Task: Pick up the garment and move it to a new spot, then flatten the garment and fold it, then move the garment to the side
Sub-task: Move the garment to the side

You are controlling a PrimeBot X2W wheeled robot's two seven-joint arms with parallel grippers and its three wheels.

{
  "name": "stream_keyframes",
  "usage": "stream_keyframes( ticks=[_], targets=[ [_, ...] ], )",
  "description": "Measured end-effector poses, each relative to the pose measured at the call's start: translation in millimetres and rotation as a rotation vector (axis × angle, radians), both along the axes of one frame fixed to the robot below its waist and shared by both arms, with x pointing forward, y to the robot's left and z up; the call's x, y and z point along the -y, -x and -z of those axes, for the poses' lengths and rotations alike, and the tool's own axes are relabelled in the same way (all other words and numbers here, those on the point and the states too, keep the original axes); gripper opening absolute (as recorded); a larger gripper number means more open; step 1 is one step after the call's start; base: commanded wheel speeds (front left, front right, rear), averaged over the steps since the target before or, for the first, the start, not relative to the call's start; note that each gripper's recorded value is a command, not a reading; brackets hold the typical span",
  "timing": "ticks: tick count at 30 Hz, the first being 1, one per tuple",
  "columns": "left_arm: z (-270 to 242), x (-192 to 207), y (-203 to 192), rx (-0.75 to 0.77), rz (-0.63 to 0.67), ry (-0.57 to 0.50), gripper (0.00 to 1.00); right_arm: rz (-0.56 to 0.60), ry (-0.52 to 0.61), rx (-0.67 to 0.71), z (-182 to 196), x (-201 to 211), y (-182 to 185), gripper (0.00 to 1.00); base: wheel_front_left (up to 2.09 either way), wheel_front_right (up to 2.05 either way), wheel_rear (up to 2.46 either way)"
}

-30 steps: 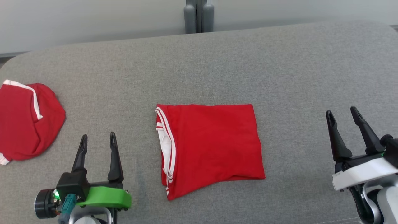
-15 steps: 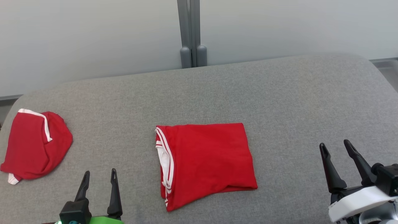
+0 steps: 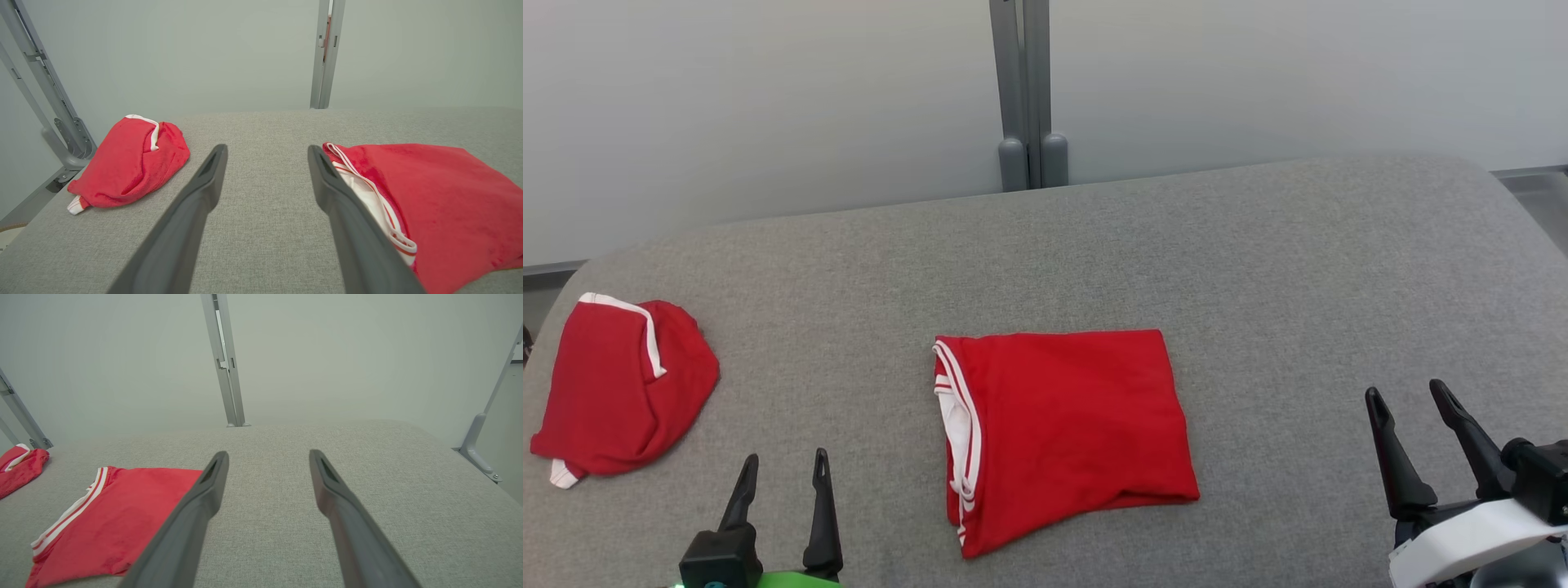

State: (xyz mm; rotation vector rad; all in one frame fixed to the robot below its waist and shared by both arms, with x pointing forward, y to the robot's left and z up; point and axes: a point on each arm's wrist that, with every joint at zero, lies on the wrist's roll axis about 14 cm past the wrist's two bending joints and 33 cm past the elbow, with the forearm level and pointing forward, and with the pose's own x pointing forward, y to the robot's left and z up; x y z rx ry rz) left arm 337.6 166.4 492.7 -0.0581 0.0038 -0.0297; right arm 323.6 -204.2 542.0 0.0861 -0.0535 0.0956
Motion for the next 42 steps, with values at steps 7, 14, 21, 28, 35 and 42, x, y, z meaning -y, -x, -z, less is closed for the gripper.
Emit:
stream_keyframes(
  ticks=[7,14,21,28,35,42],
  targets=[
    [1.5,-0.8,0.7,-0.005,-0.003,0.0,1.0,0.0,0.001,-0.003,0.3,0.2,-1.4,1.0,0.0,0.0,0.0],
    [-1.7,-0.3,-1.7,0.01,0.002,-0.002,1.0,-0.015,0.015,-0.042,8.1,-0.1,-7.1,1.0,0.0,0.0,0.0],
    [-18.1,5.5,-27.3,0.074,0.015,0.006,1.0,-0.072,0.033,-0.139,36.3,-6.6,-38.4,1.0,0.0,0.0,0.0],
    [-12.5,2.6,-53.3,0.07,-0.01,0.016,1.0,-0.215,-0.033,-0.302,94.2,-58.8,-79.8,1.0,0.0,0.0,0.0],
    [3.3,-5.6,-64.2,0.029,-0.04,0.013,1.0,-0.354,-0.107,-0.501,155.6,-122.0,-90.1,1.0,0.0,0.0,0.0],
    [6.1,-12.9,-65.0,0.023,-0.064,0.002,1.0,-0.426,-0.107,-0.571,171.6,-138.1,-92.7,0.0,0.0,0.0,0.0]
  ],
)
